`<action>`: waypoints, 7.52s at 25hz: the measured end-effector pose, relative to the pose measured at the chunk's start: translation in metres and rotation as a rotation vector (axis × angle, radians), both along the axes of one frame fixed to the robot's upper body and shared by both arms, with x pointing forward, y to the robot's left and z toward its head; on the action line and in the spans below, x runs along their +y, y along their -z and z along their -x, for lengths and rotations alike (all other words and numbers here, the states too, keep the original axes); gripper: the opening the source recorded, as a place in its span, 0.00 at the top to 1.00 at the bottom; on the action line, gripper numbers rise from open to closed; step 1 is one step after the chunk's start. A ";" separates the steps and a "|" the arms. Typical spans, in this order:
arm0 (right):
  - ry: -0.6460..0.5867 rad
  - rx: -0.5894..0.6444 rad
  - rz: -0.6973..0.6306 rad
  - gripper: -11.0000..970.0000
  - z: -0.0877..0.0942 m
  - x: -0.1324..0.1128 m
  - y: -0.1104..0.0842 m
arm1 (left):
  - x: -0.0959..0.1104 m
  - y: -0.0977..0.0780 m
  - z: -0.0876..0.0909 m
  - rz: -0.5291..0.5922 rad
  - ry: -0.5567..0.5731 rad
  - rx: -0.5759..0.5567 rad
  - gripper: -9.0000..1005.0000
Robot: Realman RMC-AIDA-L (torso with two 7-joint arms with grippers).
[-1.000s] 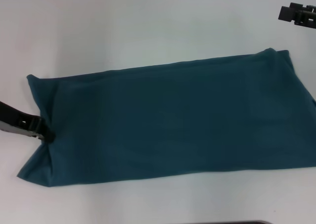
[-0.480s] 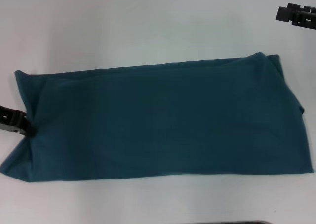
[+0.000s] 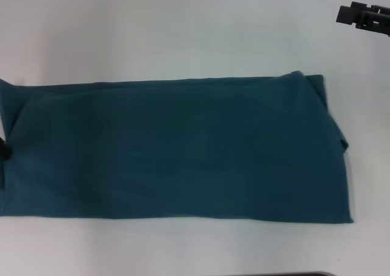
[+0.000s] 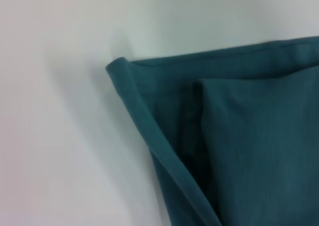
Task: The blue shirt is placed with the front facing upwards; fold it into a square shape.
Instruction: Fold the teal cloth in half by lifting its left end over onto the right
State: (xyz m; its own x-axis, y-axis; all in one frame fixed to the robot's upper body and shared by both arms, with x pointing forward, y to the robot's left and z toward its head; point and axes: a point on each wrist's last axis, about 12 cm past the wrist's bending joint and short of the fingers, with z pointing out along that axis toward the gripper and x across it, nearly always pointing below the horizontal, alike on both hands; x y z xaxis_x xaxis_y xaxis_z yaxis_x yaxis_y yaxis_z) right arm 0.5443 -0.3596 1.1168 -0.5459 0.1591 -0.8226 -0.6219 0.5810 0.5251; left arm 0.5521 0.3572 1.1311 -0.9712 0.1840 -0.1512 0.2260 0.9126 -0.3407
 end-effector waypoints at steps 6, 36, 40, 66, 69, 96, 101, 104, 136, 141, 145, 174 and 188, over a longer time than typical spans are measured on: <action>-0.001 -0.004 0.000 0.11 -0.003 0.003 -0.001 | 0.007 -0.004 0.000 -0.006 -0.012 -0.001 0.98; -0.058 0.003 0.065 0.12 -0.008 0.022 0.011 | -0.040 -0.048 0.014 0.377 0.141 -0.221 0.98; -0.072 0.003 0.068 0.11 -0.009 0.025 0.011 | -0.045 -0.057 0.016 0.414 0.160 -0.256 0.98; -0.125 0.008 0.090 0.11 -0.013 0.034 0.008 | -0.065 -0.077 0.014 0.431 0.214 -0.271 0.98; -0.126 0.008 0.091 0.12 -0.013 0.034 0.009 | -0.065 -0.079 0.012 0.425 0.203 -0.263 0.98; -0.127 0.004 0.102 0.12 -0.016 0.031 0.005 | -0.070 -0.084 0.013 0.422 0.169 -0.233 0.98; -0.127 0.006 0.100 0.12 -0.016 0.031 0.005 | -0.072 -0.086 0.017 0.474 0.195 -0.246 0.98; -0.127 0.008 0.098 0.12 -0.016 0.031 0.005 | -0.076 -0.088 0.018 0.504 0.219 -0.251 0.98; -0.136 0.003 0.101 0.12 -0.017 0.033 0.004 | -0.157 -0.079 0.009 0.728 0.423 -0.239 0.98; -0.133 0.005 0.099 0.12 -0.017 0.032 0.004 | -0.166 -0.077 0.007 0.751 0.438 -0.238 0.98; -0.135 0.005 0.097 0.12 -0.017 0.033 0.004 | -0.170 -0.076 0.005 0.762 0.450 -0.237 0.98; -0.135 0.002 0.094 0.12 -0.018 0.034 0.003 | -0.210 -0.033 -0.005 0.832 0.462 -0.190 0.97; -0.144 0.004 0.086 0.12 -0.016 0.036 0.004 | -0.222 -0.023 -0.007 0.798 0.466 -0.190 0.97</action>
